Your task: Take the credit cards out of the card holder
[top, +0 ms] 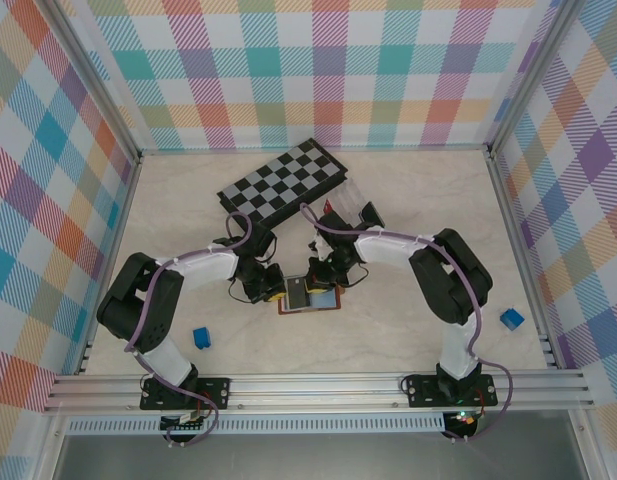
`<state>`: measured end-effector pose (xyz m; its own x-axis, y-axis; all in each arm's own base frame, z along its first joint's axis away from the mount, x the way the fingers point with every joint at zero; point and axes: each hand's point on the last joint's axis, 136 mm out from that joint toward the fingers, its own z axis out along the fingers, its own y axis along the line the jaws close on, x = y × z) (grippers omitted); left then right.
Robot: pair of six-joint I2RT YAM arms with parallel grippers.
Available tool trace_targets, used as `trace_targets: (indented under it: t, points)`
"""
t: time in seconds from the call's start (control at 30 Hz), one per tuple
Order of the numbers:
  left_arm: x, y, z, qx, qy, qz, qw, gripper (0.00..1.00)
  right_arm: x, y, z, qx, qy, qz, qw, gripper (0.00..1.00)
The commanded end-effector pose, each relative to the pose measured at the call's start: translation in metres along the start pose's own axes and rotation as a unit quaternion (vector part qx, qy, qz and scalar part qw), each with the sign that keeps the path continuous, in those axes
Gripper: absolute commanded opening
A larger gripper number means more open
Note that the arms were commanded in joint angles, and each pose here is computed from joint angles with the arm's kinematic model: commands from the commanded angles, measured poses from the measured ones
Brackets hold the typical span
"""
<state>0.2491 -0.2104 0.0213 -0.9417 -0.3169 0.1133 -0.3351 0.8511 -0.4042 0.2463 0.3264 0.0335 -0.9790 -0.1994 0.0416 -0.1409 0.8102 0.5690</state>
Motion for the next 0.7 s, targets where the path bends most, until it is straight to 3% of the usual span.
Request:
trace_targets:
  t: [0.0, 0.37, 0.67]
  points:
    - [0.003, 0.007, 0.001, -0.028, 0.007, 0.009, 1.0, 0.09, 0.001, -0.003, -0.011, 0.013, -0.011, -0.001, 1.0, 0.01]
    - [-0.002, -0.032, -0.026, 0.04, -0.016, 0.035, 0.998, 0.1, 0.002, -0.008, -0.005, 0.021, 0.002, 0.006, 1.0, 0.02]
    - [0.003, -0.037, -0.007, 0.037, 0.011, 0.042, 0.998, 0.07, 0.002, -0.009, -0.003, 0.021, 0.003, 0.012, 1.0, 0.04]
